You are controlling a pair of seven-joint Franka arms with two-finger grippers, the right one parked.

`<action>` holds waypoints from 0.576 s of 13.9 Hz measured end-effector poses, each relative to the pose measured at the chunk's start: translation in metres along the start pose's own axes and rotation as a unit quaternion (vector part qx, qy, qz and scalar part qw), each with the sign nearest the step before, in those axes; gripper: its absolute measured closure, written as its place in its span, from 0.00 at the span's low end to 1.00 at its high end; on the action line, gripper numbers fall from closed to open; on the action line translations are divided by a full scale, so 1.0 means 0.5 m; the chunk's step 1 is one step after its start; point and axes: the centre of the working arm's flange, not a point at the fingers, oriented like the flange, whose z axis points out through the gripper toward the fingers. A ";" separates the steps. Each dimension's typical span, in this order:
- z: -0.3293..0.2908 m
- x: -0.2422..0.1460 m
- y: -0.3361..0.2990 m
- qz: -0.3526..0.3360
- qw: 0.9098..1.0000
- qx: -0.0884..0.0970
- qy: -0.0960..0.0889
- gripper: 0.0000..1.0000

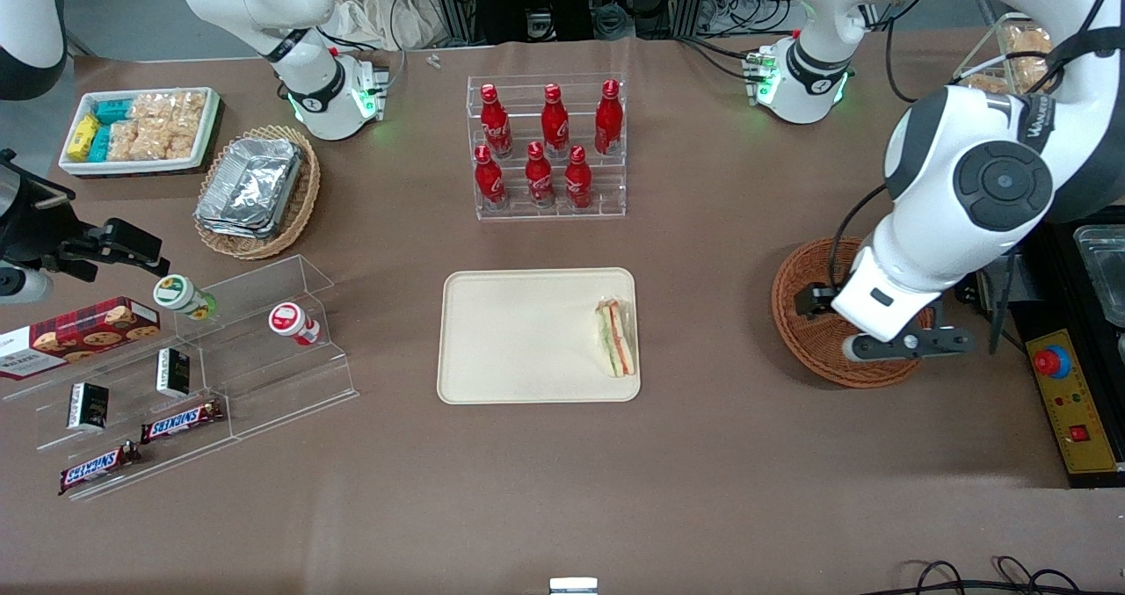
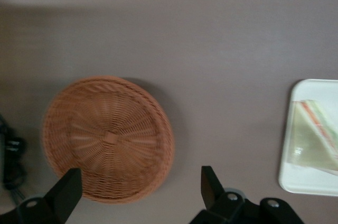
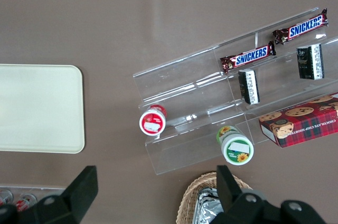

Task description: Place sandwich from basket to tray

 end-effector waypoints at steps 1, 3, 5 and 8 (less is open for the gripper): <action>-0.002 0.001 -0.008 0.000 1.000 0.007 0.003 0.00; -0.006 0.009 -0.047 -0.018 1.000 0.004 0.004 0.00; -0.012 0.018 -0.102 -0.025 1.000 -0.013 0.001 0.00; -0.027 0.023 -0.163 -0.016 0.999 -0.033 0.003 0.00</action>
